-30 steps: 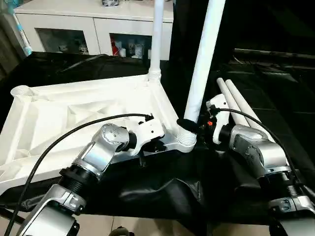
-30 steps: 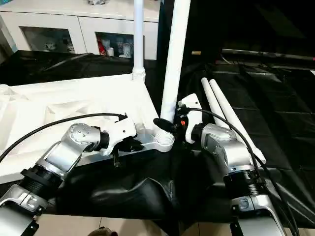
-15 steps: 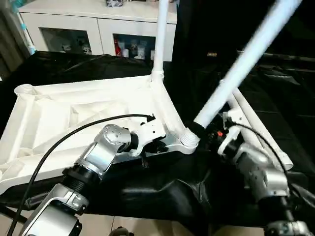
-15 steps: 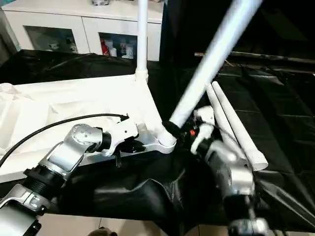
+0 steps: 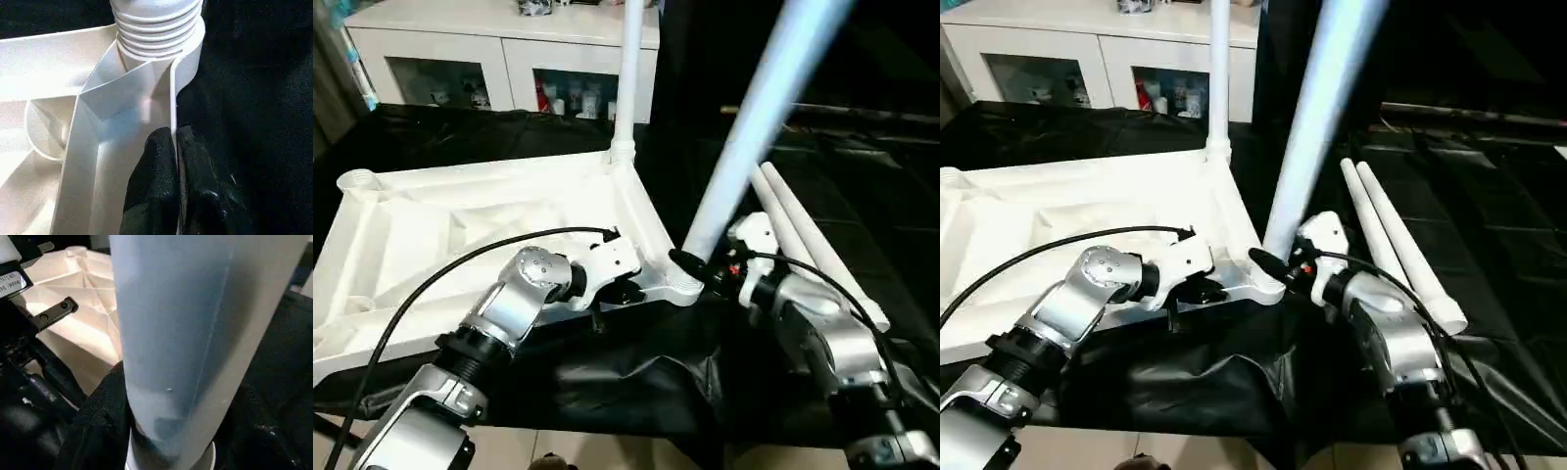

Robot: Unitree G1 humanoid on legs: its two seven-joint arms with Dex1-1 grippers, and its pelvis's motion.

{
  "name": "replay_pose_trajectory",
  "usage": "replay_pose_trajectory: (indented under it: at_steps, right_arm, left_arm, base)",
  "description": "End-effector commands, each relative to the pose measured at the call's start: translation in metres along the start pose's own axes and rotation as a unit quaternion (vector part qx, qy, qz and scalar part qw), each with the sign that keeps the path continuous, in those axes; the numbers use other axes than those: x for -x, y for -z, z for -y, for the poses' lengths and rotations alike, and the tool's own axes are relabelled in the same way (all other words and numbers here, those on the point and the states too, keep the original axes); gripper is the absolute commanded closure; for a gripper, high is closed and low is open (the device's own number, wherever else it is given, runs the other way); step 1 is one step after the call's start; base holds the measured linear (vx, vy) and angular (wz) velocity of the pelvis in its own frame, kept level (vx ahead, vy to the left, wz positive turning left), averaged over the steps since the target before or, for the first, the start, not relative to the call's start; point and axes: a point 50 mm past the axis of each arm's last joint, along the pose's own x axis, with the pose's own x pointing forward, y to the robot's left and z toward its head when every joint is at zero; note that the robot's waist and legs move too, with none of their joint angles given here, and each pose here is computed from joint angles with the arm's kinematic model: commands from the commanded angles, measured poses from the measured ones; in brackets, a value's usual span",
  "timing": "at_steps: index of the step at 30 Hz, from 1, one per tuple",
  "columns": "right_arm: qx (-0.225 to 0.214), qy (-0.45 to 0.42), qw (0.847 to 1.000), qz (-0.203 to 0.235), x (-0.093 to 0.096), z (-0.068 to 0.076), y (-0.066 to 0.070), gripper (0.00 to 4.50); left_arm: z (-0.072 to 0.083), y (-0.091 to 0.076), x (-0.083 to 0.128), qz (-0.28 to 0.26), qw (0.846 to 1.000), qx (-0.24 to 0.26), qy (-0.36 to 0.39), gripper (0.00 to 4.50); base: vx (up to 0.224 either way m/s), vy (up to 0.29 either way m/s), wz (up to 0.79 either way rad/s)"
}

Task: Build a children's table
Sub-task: Insert table leg to table base

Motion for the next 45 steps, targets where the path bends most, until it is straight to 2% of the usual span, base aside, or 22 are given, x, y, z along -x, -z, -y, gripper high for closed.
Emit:
replay_pose_trajectory:
  at_steps: [1, 8, 12, 19, 25, 37, 43, 45]
  right_arm:
    - [-0.033, -0.010, 0.996, -0.084, 0.007, -0.001, 0.031, 2.63]
    - [-0.034, -0.045, 0.995, -0.088, 0.007, 0.004, 0.030, 2.63]
    - [-0.035, -0.078, 0.991, -0.099, 0.013, 0.005, 0.036, 2.63]
    - [-0.013, -0.120, 0.984, -0.133, 0.019, 0.005, 0.045, 2.63]
    - [-0.012, -0.124, 0.983, -0.135, 0.019, 0.006, 0.048, 2.63]
    - [-0.026, -0.104, 0.986, -0.125, 0.019, 0.005, 0.055, 2.63]
    - [-0.053, -0.012, 0.994, -0.098, 0.012, 0.021, 0.049, 2.63]
    - [-0.068, 0.041, 0.993, -0.082, 0.009, 0.028, 0.046, 2.63]
  left_arm:
    - [-0.002, -0.004, 0.001, -0.002, 1.000, -0.015, -0.001, 4.50]
    - [0.005, -0.008, 0.004, 0.022, 0.998, -0.040, 0.039, 4.50]
    - [0.010, -0.010, 0.010, 0.030, 0.994, -0.062, 0.081, 4.50]
    - [0.010, -0.008, 0.018, 0.020, 0.991, -0.076, 0.109, 4.50]
    - [0.006, -0.007, 0.020, 0.016, 0.992, -0.074, 0.102, 4.50]
    - [0.002, -0.005, 0.022, 0.015, 0.994, -0.063, 0.091, 4.50]
    - [-0.005, -0.009, 0.021, 0.026, 0.997, -0.033, 0.061, 4.50]
    - [-0.013, -0.011, 0.020, 0.025, 0.999, -0.010, 0.024, 4.50]
  base:
    - [0.000, 0.000, 0.00]
    - [0.000, 0.000, 0.00]
    - [0.000, 0.000, 0.00]
    - [0.000, 0.000, 0.00]
    - [0.000, 0.000, 0.00]
    - [0.000, 0.000, 0.00]
    - [0.000, 0.000, 0.00]
    - [0.000, 0.000, 0.00]
